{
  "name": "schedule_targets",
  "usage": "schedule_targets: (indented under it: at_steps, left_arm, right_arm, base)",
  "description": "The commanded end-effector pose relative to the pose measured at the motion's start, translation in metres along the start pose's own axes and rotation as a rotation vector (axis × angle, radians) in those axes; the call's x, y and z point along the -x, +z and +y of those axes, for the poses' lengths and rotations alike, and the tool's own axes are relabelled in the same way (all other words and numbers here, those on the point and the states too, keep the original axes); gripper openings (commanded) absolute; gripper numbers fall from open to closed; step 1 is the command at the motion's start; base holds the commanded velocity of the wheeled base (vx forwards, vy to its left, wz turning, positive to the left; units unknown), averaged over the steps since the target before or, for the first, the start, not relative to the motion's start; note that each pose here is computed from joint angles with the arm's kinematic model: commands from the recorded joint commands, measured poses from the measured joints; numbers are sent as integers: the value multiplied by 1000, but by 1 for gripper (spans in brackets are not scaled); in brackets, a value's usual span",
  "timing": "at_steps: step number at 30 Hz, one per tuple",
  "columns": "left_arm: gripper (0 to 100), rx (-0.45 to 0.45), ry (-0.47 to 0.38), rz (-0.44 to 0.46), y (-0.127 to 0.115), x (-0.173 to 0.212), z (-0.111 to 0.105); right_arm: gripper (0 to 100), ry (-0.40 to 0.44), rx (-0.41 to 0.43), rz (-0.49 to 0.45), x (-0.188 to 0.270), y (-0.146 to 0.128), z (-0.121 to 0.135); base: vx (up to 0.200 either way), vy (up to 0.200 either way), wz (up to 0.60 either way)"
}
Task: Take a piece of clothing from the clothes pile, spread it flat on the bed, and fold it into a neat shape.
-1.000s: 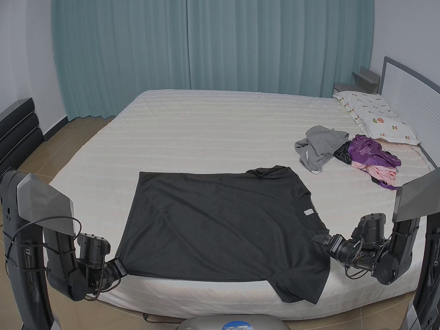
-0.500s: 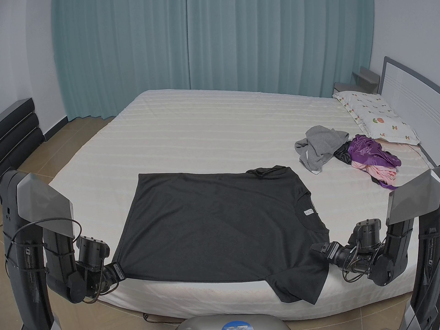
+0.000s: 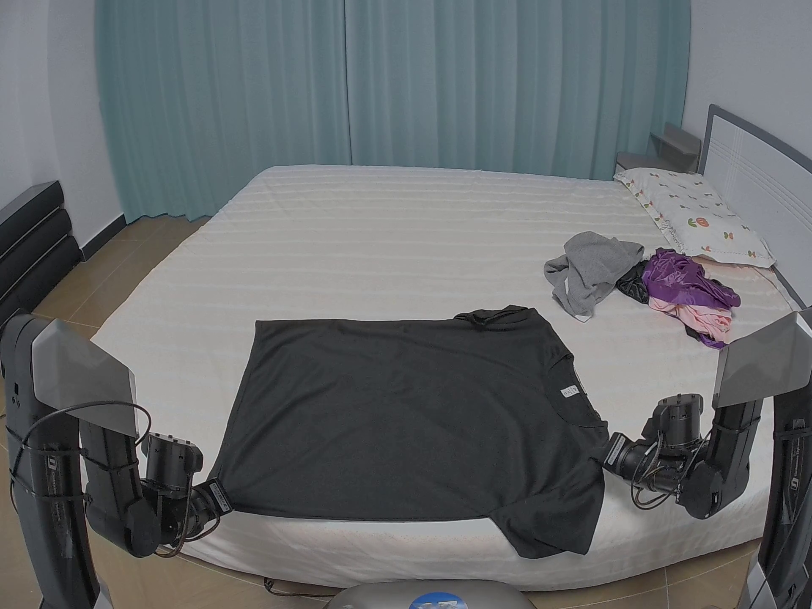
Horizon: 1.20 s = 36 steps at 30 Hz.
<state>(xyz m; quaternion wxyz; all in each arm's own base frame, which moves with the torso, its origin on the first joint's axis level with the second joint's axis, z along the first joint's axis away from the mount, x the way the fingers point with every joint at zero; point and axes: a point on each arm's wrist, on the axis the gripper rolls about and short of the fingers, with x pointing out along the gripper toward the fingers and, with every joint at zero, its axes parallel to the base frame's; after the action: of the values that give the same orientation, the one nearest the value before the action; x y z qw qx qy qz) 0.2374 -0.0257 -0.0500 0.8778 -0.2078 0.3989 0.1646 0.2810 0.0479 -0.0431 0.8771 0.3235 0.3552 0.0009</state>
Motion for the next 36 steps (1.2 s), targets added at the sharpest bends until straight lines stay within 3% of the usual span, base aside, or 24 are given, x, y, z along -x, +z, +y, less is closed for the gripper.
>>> schedule_targets:
  at_steps: [1,10,14,15,26,31,36]
  left_arm:
    - [0,19,-2,-17,5,-5,0]
    - [0,36,-9,-21,6,-6,-2]
    - [0,37,-11,-20,6,-6,-2]
    - [0,37,-12,-19,6,-6,-2]
    - [0,37,-12,-19,6,-6,-2]
    - [0,38,-15,-21,6,-6,-2]
    - [0,38,-16,-22,7,-5,-2]
  right_arm:
    - [0,41,-8,-77,-5,21,7]
    - [0,35,-19,-87,-30,44,12]
    - [0,15,-13,-40,-37,36,8]
    - [100,10,2,-30,-39,33,6]
    - [100,69,25,-63,-18,37,8]
    - [100,145,103,-26,7,19,1]
    - [100,128,184,43,7,0,-10]
  base:
    - [0,0,0]
    - [0,0,0]
    - [0,0,0]
    - [0,0,0]
    - [0,0,0]
    - [0,0,0]
    - [0,0,0]
